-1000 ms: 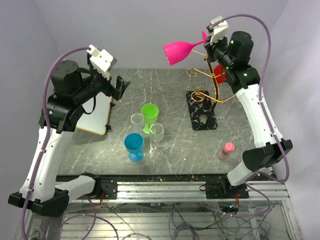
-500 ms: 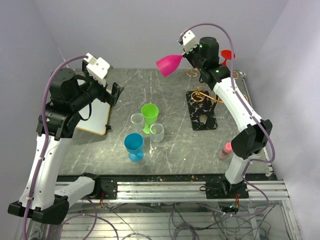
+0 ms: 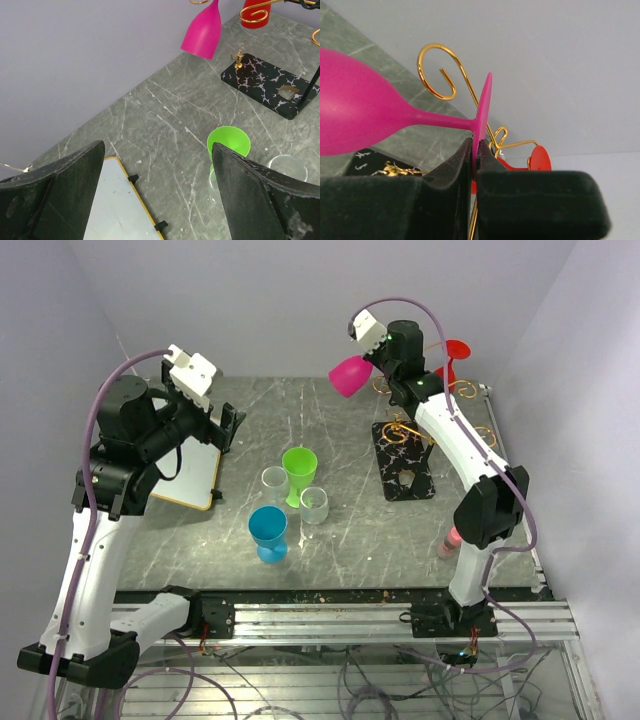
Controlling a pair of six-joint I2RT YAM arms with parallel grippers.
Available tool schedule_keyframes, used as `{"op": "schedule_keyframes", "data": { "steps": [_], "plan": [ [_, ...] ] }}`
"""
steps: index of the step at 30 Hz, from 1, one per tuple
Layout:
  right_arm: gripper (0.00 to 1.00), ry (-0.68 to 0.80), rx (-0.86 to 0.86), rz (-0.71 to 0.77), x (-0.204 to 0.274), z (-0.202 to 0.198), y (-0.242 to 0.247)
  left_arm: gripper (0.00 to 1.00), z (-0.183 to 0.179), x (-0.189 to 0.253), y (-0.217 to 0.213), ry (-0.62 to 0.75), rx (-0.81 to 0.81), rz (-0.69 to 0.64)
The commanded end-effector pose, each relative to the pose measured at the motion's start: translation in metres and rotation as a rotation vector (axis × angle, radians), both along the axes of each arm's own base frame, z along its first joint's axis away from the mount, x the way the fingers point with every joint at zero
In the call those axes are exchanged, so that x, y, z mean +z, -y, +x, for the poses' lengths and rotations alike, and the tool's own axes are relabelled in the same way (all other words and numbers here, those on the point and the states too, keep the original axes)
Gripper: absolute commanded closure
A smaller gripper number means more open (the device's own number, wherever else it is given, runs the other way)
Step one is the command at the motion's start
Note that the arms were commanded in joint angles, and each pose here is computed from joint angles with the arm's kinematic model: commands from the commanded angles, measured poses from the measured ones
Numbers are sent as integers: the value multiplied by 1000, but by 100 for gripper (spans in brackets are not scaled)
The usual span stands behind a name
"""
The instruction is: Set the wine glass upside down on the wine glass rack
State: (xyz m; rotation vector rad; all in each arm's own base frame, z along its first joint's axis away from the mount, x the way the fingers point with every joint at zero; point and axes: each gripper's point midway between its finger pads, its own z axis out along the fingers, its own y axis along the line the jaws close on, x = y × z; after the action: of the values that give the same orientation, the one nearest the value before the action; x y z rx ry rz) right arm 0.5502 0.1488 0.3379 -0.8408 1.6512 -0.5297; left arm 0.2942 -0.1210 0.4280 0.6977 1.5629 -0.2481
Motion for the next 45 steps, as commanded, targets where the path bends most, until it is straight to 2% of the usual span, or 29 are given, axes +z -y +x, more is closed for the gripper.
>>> {"op": "schedule_keyframes", "data": {
  "steps": [1,19,31,45],
  "plan": [
    [100,38,-59,-71,0,9,12,2,-3,8,-1,19,-7,-29],
    [100,39,-136,-148,-6,35,39,3,-6,14,1,23,-22,-58],
    [100,62,-118,-156,-9,59,29,3,-5,13,1,23,-25,-54],
    [100,83,-37,-110,-4,61,4,4,-7,15,1,21,-29,-54]
  ]
}}
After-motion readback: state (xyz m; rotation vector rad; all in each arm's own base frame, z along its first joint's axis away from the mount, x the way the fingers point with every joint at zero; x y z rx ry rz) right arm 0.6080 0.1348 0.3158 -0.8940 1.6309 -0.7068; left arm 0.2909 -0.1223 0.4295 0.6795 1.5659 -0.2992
